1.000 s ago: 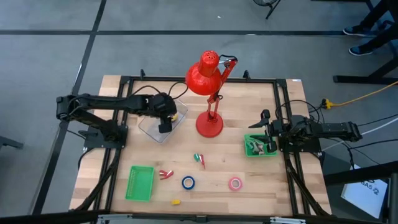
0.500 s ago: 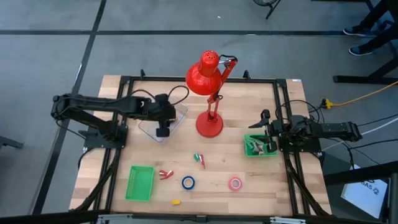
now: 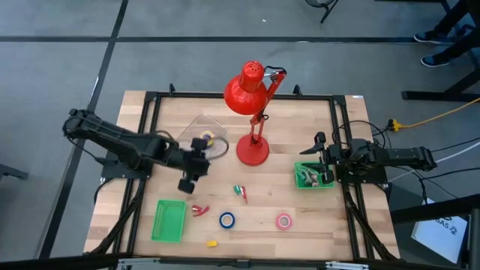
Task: Pick and place Stapler, Stapler remover, tape
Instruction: Put the blue tape into the transparent bin
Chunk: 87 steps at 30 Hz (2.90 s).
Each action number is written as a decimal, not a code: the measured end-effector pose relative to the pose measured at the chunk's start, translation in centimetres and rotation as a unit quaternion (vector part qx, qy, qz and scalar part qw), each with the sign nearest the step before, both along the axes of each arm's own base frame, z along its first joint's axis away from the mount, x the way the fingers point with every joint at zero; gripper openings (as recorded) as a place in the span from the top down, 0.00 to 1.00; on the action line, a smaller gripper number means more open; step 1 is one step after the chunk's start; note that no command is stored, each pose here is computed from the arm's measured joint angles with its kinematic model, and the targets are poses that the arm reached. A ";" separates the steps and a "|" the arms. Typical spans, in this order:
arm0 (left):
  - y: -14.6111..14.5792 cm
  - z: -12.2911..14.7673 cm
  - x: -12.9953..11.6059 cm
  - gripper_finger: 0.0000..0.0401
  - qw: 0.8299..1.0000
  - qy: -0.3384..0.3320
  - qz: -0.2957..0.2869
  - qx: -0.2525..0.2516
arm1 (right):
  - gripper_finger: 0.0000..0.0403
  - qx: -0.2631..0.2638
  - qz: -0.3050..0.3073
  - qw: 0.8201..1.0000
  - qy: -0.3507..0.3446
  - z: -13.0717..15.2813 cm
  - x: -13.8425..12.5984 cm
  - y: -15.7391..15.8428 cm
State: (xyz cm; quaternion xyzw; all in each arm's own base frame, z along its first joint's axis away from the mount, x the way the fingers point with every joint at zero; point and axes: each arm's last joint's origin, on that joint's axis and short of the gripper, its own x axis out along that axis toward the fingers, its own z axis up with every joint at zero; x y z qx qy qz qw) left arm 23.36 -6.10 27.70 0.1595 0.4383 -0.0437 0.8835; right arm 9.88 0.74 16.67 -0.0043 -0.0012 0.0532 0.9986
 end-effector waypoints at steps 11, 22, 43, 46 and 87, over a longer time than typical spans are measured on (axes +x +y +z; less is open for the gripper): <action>-6.7 -2.0 0.5 0.59 0.992 0.003 -0.125 -0.035 | 0.51 0.000 0.000 1.000 0.000 0.0 0.0 0.0; -11.1 -4.6 4.4 0.59 0.987 0.035 -0.157 -0.030 | 0.51 0.000 0.000 1.000 0.000 0.0 0.0 0.0; -15.3 -12.6 10.2 0.61 0.974 0.121 -0.193 -0.019 | 0.51 0.000 0.000 1.000 0.000 0.0 0.0 0.0; -15.4 -13.7 10.4 0.62 0.972 0.128 -0.195 -0.013 | 0.51 0.000 0.000 1.000 0.000 0.0 0.0 0.0; -6.5 0.7 4.1 0.89 0.992 0.081 0.090 -0.044 | 0.51 0.000 0.000 1.000 0.000 0.0 0.0 0.0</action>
